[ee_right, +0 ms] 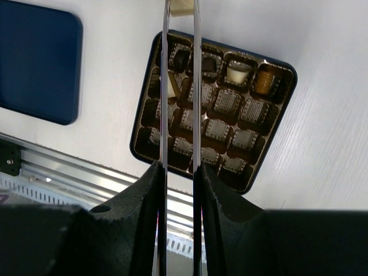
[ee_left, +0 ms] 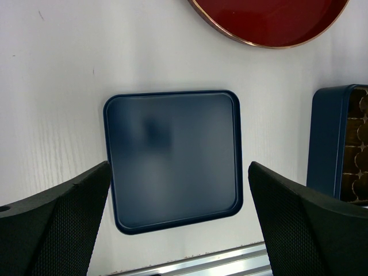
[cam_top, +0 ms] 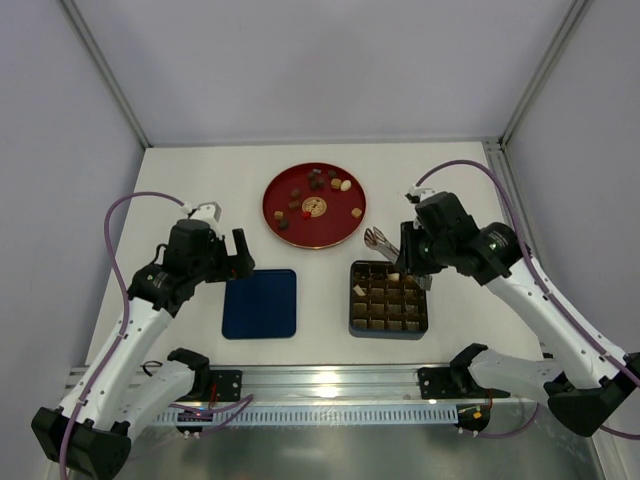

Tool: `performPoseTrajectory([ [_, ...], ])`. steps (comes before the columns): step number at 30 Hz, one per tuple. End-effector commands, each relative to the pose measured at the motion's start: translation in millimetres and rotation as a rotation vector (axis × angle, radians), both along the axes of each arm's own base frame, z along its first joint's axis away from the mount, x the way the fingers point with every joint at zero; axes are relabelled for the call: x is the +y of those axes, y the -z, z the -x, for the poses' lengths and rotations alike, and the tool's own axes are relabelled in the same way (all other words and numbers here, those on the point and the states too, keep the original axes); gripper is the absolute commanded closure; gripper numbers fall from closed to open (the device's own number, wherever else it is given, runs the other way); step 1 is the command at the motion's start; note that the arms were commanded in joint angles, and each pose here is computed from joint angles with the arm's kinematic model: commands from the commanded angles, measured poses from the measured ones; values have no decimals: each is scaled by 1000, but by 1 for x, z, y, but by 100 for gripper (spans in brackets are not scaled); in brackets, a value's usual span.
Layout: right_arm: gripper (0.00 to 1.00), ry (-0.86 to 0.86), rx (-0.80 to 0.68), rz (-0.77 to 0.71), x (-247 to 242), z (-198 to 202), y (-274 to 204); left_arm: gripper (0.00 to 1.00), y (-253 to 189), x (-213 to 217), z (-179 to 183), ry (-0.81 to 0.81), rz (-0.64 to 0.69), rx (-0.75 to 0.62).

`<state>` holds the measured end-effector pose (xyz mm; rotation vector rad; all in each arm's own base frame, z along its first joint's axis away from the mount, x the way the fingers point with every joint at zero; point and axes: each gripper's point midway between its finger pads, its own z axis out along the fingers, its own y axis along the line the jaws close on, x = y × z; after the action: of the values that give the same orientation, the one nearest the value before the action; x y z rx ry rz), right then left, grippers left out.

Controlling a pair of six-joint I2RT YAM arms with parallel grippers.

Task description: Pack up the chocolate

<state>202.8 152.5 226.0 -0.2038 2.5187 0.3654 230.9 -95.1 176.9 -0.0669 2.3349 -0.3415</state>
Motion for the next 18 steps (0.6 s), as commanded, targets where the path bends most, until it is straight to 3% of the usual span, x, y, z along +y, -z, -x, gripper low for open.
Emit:
performPoseTrajectory([
  [1, 69, 25, 6, -32, -6, 17, 1, 0, -5, 1, -2, 5, -6, -28],
  [18, 69, 18, 64, -47, -16, 61, 21, 0, -3, 0, -3, 5, -9, -20],
])
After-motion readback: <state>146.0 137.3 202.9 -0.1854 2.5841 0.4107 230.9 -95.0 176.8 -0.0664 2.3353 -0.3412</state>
